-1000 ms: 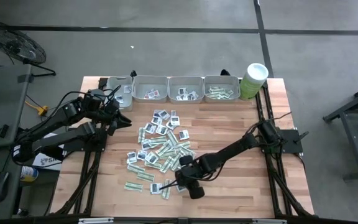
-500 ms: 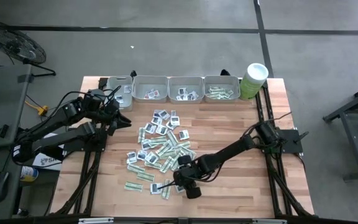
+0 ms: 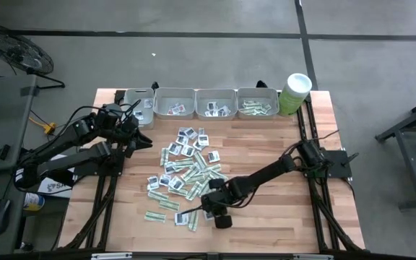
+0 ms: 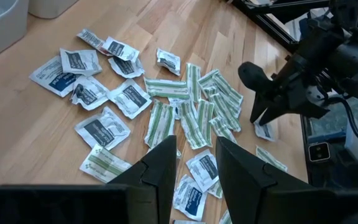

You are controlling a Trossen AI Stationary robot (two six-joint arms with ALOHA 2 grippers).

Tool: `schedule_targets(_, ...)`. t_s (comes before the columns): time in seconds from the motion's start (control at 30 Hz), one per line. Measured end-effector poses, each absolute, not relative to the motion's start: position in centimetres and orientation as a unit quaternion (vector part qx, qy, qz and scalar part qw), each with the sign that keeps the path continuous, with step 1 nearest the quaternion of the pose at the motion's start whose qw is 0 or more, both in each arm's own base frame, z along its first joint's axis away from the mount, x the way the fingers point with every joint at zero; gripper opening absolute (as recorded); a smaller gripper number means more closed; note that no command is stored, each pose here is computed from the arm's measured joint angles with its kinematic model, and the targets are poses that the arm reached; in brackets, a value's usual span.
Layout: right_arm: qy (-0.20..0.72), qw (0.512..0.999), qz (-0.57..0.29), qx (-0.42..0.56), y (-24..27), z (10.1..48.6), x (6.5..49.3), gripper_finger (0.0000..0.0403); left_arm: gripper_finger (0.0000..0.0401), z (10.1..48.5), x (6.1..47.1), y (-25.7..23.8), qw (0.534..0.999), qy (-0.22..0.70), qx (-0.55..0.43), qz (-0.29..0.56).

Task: Pick & Place First Aid Supplies
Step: Put the gray towelette pack into the middle right gray bin

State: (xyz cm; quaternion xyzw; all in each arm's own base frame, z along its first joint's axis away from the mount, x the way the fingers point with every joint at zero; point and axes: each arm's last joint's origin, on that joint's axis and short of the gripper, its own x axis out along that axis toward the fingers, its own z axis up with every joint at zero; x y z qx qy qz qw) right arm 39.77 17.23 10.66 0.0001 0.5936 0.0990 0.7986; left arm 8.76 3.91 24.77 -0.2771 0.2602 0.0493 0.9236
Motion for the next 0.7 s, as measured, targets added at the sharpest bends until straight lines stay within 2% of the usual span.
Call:
schedule_targets(0.5, 0.598, 0.796, 0.095, 0.016, 16.99, 10.64, 39.86, 0.0009, 0.0112, 24.76, 8.76, 3.91, 0.924, 0.26, -0.277, 0.049)
schedule_targets(0.7, 0.594, 0.799, 0.089, 0.025, 16.93, 11.24, 39.76, 0.0001, 0.0112, 24.76, 8.76, 3.91, 0.924, 0.26, -0.277, 0.049)
